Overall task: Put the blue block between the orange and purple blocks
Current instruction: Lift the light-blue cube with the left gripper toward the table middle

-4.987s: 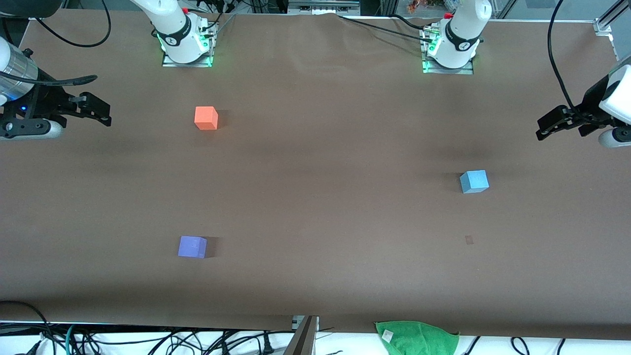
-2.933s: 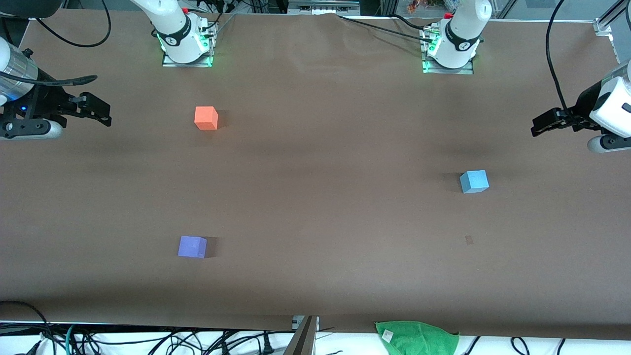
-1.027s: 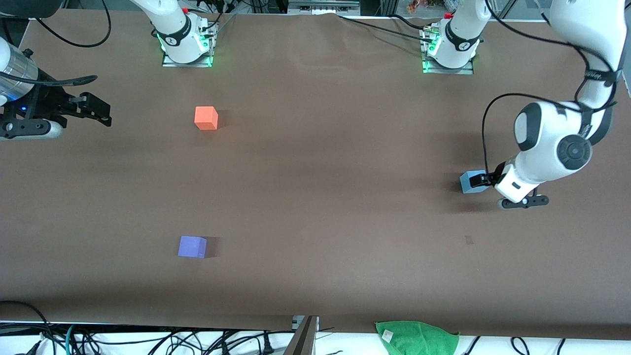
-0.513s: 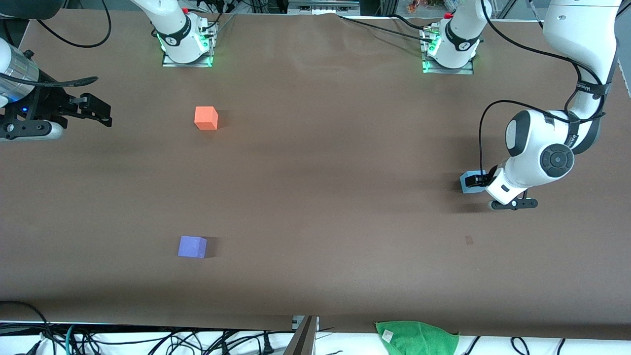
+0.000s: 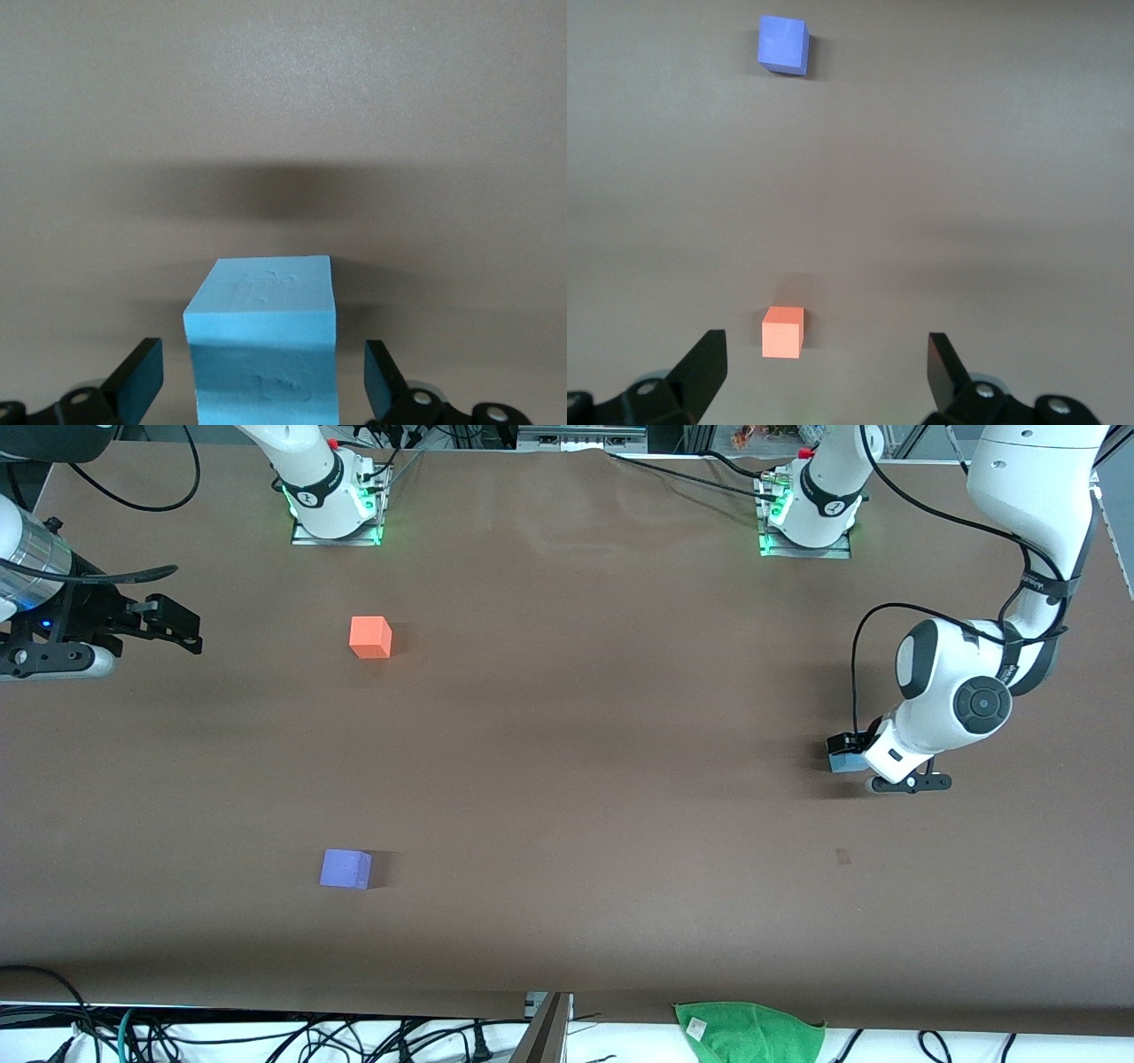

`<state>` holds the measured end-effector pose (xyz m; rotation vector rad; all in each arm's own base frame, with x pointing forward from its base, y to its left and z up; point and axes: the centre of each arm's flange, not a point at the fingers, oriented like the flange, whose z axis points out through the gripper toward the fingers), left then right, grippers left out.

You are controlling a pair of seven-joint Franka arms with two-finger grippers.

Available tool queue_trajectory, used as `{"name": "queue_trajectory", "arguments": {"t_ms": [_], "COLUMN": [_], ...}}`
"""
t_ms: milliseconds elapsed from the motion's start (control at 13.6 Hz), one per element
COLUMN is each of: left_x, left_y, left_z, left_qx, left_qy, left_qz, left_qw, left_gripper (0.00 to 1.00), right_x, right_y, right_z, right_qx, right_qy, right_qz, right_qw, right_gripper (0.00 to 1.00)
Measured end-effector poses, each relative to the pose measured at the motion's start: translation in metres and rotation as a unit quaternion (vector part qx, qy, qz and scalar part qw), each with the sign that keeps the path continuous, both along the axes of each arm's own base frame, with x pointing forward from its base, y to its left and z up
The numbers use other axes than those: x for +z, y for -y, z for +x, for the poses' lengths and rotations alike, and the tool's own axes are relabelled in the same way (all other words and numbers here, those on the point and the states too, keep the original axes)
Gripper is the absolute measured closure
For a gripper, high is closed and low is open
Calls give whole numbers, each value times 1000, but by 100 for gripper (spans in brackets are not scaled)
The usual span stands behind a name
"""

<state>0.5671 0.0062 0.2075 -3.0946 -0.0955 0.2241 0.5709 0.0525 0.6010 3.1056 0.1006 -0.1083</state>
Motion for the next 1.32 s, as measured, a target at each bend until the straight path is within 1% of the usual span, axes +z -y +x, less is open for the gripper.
{"name": "queue_trajectory", "arguments": {"t_ms": [147, 220, 293, 367, 440, 513, 587, 807, 880, 953, 1100, 1173, 1320], "left_x": [-8, -10, -10, -10, -10, -10, -9, 1, 10, 24, 64, 82, 105], "left_y": [1, 1, 1, 1, 1, 1, 2, 6, 15, 29, 75, 104, 164], "left_z": [-7, -8, -9, -9, -9, -9, -9, 1, 7, 15, 31, 35, 32], "left_qx": [-1, -1, -1, -1, -1, -1, -1, 10, 20, 36, 74, 96, 138], "left_qy": [5, 5, 5, 5, 5, 6, 7, 15, 9, -4, -26, -27, -17], "left_qz": [-1, -1, -2, -2, -2, -2, -2, -1, 0, 2, 8, 10, 10], "left_qw": [1000, 1000, 1000, 1000, 1000, 1000, 1000, 1000, 1000, 999, 997, 995, 990], "left_gripper": [0, 7, 7, 13, 22, 35, 39, 41, 41, 41, 41, 41, 41], "right_x": [0, 0, 0, 0, 0, 0, 0, 0, 0, 0, 0, 0, 0], "right_y": [0, 0, 0, 0, 0, 0, 0, 0, 0, 0, 0, 0, 0], "right_z": [0, 0, 0, 0, 0, 0, 0, 0, 0, 0, 0, 0, 0], "right_qx": [0, 0, 0, 0, 0, 0, 0, 0, 0, 0, 0, 0, 0], "right_qy": [0, 0, 0, 0, 0, 0, 0, 0, 0, 0, 0, 0, 0], "right_qz": [0, 0, 0, 0, 0, 0, 0, 0, 0, 1, 1, 1, 1], "right_qw": [1000, 1000, 1000, 1000, 1000, 1000, 1000, 1000, 1000, 1000, 1000, 1000, 1000], "right_gripper": [0, 0, 0, 0, 0, 0, 0, 0, 0, 0, 0, 0, 0]}}
